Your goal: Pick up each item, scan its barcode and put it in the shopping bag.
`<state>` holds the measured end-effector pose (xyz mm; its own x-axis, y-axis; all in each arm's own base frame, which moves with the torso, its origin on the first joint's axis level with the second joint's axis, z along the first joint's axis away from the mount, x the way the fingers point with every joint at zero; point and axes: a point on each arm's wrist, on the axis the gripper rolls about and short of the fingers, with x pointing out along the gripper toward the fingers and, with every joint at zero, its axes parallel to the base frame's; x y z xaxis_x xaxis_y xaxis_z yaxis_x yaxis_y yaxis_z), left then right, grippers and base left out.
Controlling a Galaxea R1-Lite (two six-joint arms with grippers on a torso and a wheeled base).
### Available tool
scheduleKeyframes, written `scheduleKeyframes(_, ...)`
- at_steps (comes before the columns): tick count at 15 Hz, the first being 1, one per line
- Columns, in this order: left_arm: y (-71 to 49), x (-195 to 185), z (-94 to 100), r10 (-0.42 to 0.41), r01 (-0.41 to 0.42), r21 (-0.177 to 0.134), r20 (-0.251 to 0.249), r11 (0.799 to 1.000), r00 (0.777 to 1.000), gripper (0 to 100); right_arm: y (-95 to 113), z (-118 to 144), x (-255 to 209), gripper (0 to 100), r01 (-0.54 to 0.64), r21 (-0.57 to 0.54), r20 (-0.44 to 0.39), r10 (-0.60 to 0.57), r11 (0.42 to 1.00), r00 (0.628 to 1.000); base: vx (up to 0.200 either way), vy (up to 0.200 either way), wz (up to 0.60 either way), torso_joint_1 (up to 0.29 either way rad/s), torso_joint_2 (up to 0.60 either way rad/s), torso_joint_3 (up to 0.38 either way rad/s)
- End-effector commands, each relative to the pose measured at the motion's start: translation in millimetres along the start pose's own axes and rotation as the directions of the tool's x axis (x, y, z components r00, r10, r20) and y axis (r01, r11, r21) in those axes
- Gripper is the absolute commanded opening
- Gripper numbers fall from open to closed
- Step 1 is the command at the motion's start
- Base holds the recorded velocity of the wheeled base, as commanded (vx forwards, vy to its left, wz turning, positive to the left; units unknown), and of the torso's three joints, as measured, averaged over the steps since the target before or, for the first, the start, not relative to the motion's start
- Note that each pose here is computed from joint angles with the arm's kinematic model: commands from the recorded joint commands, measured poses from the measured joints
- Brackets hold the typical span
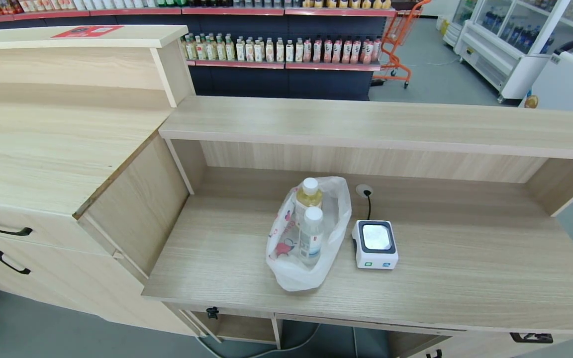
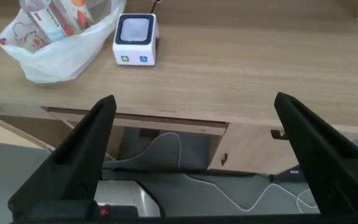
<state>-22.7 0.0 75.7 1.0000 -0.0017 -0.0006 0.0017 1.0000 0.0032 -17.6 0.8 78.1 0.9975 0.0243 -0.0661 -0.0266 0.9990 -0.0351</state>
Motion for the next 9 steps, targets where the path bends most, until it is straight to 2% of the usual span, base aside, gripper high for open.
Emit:
scheduleKeyframes(1, 0.0, 0.1, 0.1, 0.000, 0.000, 0.000, -0.001, 1.000, 1.000, 100, 0.1, -2.9, -4.9, 100, -0.001, -0.003, 0.065, 0.001, 1.000, 0.998, 0.000, 0.000, 0.00, 0.000, 0.00, 0.000)
scheduleKeyframes(9, 0.0, 0.1, 0.1, 0.000, 0.000, 0.001, -0.001, 1.000, 1.000, 100, 0.1, -2.9, -5.0, 100, 0.000, -0.016, 0.066, 0.001, 1.000, 0.998, 0.000, 0.000, 0.00, 0.000, 0.00, 0.000)
